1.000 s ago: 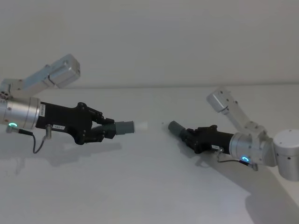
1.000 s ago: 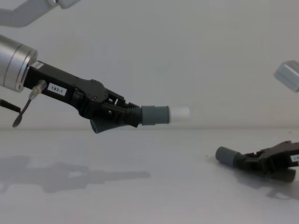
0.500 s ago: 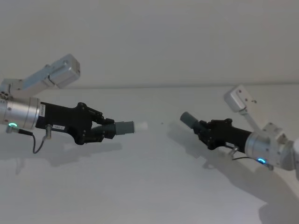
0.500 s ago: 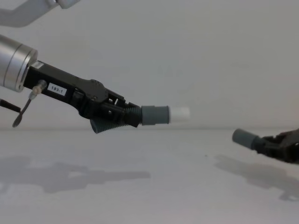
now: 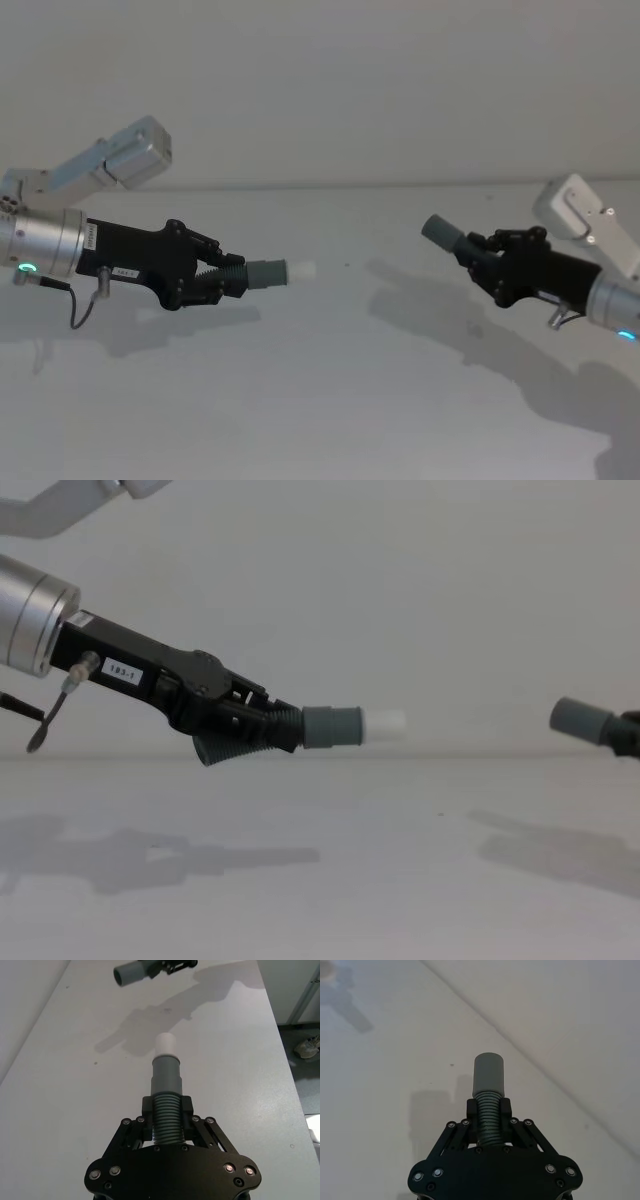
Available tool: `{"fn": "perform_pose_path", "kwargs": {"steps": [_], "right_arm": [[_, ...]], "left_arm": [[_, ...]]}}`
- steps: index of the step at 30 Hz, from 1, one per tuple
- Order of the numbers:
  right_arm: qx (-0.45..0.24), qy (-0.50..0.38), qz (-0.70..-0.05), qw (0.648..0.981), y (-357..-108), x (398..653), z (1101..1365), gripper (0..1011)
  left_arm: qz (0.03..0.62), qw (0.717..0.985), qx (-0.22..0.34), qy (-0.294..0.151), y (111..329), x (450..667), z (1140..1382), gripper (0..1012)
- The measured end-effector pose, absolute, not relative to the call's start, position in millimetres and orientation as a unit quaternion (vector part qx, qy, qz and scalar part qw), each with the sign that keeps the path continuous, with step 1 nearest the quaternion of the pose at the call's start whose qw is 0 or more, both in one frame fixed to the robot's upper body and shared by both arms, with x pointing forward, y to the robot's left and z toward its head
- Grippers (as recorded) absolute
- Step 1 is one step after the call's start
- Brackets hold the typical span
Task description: Use both hands to pick up one end of the pipe from the table, align the ends, and insert them.
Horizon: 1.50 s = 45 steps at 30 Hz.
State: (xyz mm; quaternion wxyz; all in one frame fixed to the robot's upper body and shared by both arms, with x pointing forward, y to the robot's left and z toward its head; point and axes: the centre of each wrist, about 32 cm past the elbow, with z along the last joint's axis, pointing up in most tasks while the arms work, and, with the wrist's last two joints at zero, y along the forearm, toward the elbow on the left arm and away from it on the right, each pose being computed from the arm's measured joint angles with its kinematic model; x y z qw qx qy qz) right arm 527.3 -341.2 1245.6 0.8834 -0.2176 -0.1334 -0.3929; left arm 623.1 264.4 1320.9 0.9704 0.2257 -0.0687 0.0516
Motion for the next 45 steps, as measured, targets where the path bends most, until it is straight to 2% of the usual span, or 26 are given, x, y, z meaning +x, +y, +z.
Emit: {"fn": "perform_pose_path", "kwargs": {"steps": [11, 20, 28, 45], "right_arm": [[-0.221, -0.214, -0.329, 0.893, -365.7, 526.9, 1269.8, 230], [-0.233, -0.263, -0.271, 0.896, -373.7, 529.0, 1283.7, 232], [-0.245, -0.283, -0.232, 0.898, -369.1, 532.8, 1286.8, 230], [-0.262, -0.298, -0.15, 0.906, -340.6, 548.9, 1283.9, 232]], "left_arm": [[0.052, 0.97, 0.226, -0.069, 264.4, 623.1, 1320.9, 293], [0.052, 0.97, 0.226, -0.069, 264.4, 623.1, 1320.9, 292], [0.052, 0.97, 0.226, -0.069, 264.4, 623.1, 1320.9, 292], [0.052, 0.97, 0.226, -0.069, 264.4, 623.1, 1320.9, 292]]}}
